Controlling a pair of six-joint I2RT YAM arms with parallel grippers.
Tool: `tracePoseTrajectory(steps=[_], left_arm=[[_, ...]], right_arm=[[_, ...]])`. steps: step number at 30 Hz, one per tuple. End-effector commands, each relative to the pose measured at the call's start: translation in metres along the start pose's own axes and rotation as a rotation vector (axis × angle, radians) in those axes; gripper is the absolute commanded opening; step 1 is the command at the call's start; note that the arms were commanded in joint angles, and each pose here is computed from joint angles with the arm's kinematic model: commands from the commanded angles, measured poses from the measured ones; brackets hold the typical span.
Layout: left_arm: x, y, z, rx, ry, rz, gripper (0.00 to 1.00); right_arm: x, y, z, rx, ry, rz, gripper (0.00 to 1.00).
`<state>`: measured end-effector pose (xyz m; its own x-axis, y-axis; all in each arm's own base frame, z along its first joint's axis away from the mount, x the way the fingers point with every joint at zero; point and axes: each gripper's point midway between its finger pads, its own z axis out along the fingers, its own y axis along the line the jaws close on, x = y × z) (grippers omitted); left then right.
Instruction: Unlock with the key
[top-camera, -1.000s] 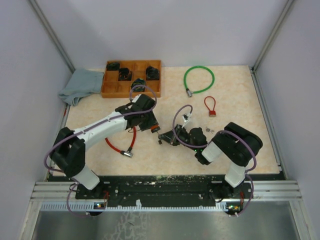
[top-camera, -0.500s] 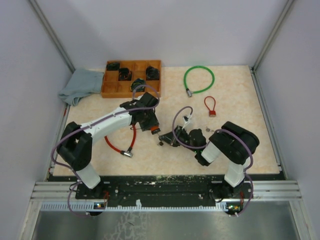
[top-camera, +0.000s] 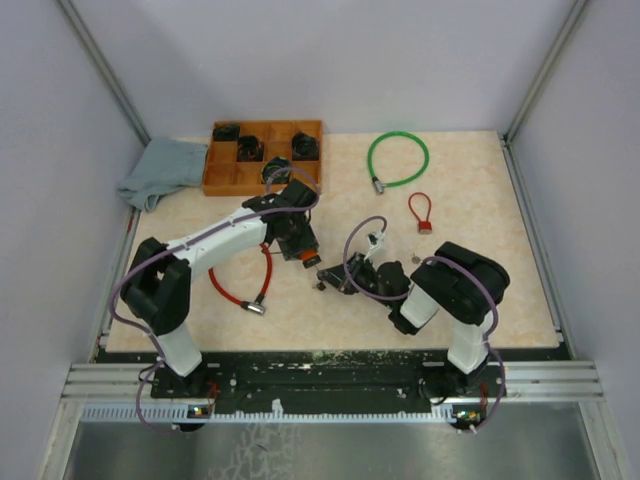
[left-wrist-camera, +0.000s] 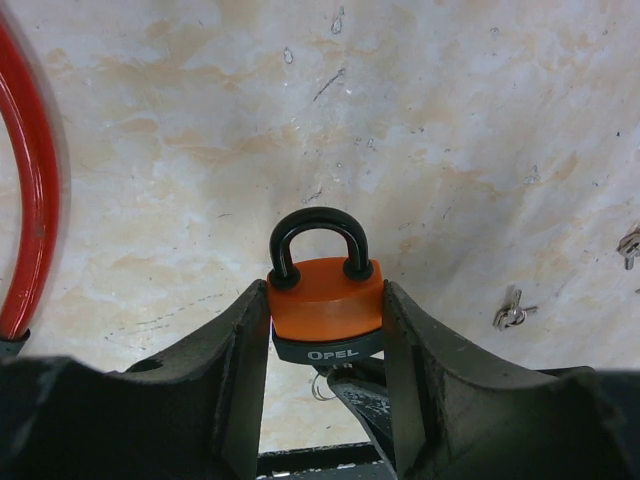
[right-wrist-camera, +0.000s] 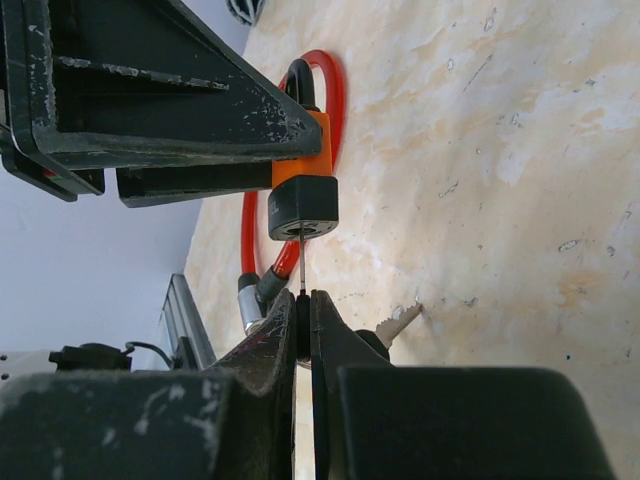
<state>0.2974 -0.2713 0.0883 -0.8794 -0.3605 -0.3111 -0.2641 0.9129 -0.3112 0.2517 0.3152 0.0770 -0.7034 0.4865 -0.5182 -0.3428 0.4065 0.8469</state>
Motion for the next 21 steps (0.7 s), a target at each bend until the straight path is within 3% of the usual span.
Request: tracePoseTrajectory(steps=[1, 7, 15, 21], left_arm=[[0.037, 0.007, -0.006, -0.029, 0.171, -0.001, 0.0], [0.045, 0.004, -0.002, -0.004, 0.227, -0.021, 0.0], [0.043, 0.006, -0.002, 0.014, 0.209, -0.042, 0.0], [0.035, 0.021, -0.002, -0.044, 0.202, -0.049, 0.0]], right_arm=[[-0.055, 0.039, 0.008, -0.131, -0.247, -0.019, 0.0], [-0.061, 0.045, 0.007, -0.167, -0.284, -0.018, 0.0], [-0.068, 0.046, 0.003, -0.169, -0.325, 0.05, 0.0], [-0.074, 0.056, -0.001, -0.192, -0.343, 0.013, 0.0]])
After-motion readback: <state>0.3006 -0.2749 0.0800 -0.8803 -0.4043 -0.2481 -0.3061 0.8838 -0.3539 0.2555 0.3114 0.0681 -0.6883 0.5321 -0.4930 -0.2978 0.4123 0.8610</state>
